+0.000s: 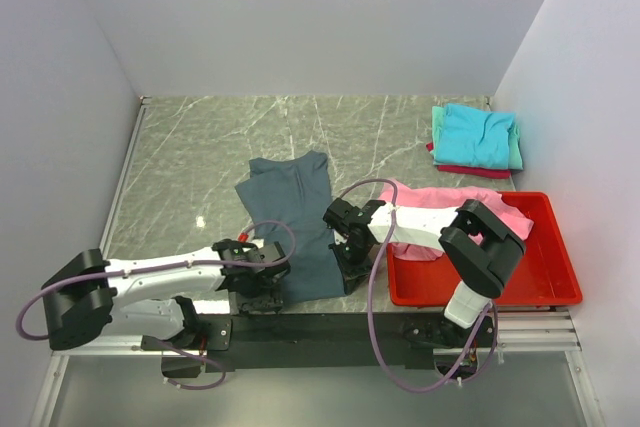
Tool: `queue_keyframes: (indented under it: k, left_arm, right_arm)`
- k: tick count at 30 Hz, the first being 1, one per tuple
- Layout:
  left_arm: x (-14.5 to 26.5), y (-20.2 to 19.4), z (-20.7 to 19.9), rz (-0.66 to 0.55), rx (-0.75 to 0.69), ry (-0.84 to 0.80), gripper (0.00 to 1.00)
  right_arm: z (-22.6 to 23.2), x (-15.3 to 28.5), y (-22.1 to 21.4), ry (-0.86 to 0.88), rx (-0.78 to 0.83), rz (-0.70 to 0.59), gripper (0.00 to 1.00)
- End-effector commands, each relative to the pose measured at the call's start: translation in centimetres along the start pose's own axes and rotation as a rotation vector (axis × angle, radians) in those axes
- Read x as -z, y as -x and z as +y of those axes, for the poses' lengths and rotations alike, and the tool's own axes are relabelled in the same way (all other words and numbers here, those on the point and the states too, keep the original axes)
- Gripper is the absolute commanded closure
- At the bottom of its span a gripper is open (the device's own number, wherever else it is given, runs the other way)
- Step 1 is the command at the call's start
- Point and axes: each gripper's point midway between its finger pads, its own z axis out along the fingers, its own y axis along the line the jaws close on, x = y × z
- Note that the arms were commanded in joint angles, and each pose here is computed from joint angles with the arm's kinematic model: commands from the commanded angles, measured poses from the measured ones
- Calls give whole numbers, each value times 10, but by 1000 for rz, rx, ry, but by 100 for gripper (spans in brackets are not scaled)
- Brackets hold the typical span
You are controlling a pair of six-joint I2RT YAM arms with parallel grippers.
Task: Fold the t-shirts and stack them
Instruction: Fold the tshirt
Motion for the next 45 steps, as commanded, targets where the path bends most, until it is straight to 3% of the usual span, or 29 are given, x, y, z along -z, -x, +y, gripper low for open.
queue_keyframes:
  k: [1, 8, 12, 15, 29, 40, 45]
  left_arm:
    - [-6, 13, -13, -62, 11, -10, 27]
    - [-21, 8, -8, -36, -15, 16, 32]
    - [-21, 6, -6, -29, -7, 9, 51]
    - [-22, 6, -5, -32, -3, 4, 57]
    - [-35, 16, -29, -71, -133, -78, 61]
    - [-9, 30, -34, -176, -62, -193, 60]
    - [-15, 27, -24, -160, -33, -174, 60]
  right_arm:
    - [-4, -2, 1, -37, 13, -2, 100]
    - [-6, -1, 1, -45, 8, -5, 100]
    - [-7, -1, 1, -51, 7, -6, 100]
    - [-7, -1, 3, -53, 9, -8, 100]
    - [-5, 2, 4, -53, 11, -6, 100]
    - [-4, 1, 5, -51, 21, 6, 100]
    - [-4, 1, 4, -51, 21, 8, 100]
